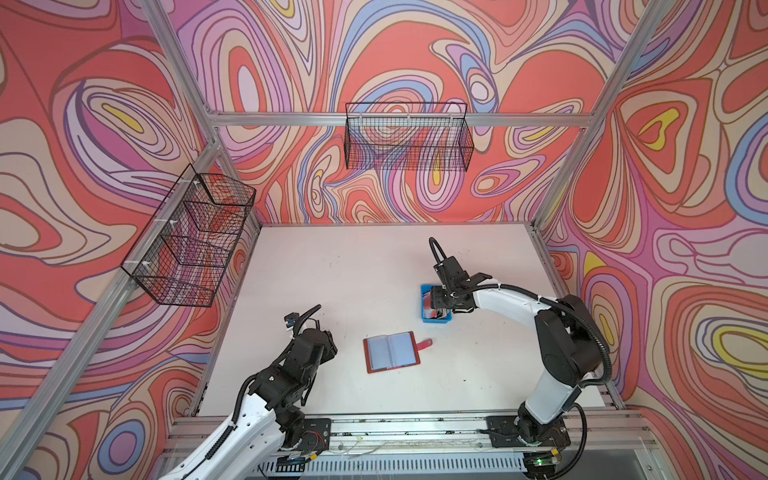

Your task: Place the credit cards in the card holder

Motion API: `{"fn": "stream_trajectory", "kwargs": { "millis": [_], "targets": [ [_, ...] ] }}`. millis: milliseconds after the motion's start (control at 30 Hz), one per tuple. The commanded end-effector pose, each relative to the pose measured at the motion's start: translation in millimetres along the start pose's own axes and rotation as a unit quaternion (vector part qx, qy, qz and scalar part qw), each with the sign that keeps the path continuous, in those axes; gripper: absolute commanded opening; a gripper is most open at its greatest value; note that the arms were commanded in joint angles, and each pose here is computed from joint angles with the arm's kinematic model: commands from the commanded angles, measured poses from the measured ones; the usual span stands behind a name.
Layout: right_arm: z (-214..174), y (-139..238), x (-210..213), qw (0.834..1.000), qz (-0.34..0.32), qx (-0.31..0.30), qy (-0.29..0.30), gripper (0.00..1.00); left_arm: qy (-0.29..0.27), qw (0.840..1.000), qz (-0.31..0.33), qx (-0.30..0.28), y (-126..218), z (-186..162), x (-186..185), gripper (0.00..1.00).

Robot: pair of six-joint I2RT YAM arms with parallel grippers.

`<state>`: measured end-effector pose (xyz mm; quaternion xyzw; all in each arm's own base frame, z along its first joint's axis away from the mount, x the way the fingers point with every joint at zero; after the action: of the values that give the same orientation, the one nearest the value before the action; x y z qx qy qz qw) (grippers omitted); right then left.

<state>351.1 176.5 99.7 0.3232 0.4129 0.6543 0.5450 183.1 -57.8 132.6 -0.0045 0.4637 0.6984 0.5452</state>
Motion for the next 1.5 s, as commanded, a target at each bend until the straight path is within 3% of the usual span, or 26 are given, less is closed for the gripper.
{"fn": "stream_trajectory", "kwargs": {
  "millis": [0,200,400,600,767,867,1100,1467],
  "targets": [
    [-2.6,-8.6,1.1,0.998,-0.049,0.014,0.022,0.74,-0.005,1.000,0.005,-0.001,-1.5,-0.9,3.0,0.65],
    [-3.7,-10.2,-4.5,0.995,-0.097,0.014,0.029,0.64,-0.005,1.000,0.006,-0.001,-1.8,-0.9,3.0,0.65],
    [0.7,2.1,-5.2,0.988,-0.148,-0.001,0.044,0.62,-0.005,1.000,0.007,-0.002,-2.0,-0.7,2.9,0.65],
    [3.1,8.5,-3.4,0.987,-0.153,-0.010,0.042,0.61,-0.006,1.000,0.009,-0.003,-2.4,-0.5,3.0,0.65],
    [-0.5,3.2,4.9,0.992,-0.117,-0.005,0.041,0.54,-0.006,1.000,0.009,-0.002,-2.2,-0.6,2.9,0.66],
    [-2.0,-1.0,9.2,0.994,-0.102,0.000,0.043,0.54,-0.006,1.000,0.009,-0.003,-2.0,-0.3,3.2,0.66],
    [-3.4,0.5,-1.0,0.989,-0.143,-0.001,0.043,0.64,-0.006,1.000,0.010,-0.003,-2.0,-0.3,3.5,0.65],
    [-7.4,-13.7,3.1,0.989,-0.137,0.016,0.051,0.61,-0.006,1.000,0.009,-0.002,-1.5,-0.4,3.7,0.66]
  ]
}}
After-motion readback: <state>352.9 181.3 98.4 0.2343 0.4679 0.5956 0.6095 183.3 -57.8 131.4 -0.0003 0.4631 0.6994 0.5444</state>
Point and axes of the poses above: each gripper's point midway between its finger pads, its own y axis back along the fingers, its own x axis along the line the jaws close on, z = x × y, the point moved 5 cm from there along y, back along the fingers, and after that the axes turned 11 degrees about y, right-handed, at the moved point
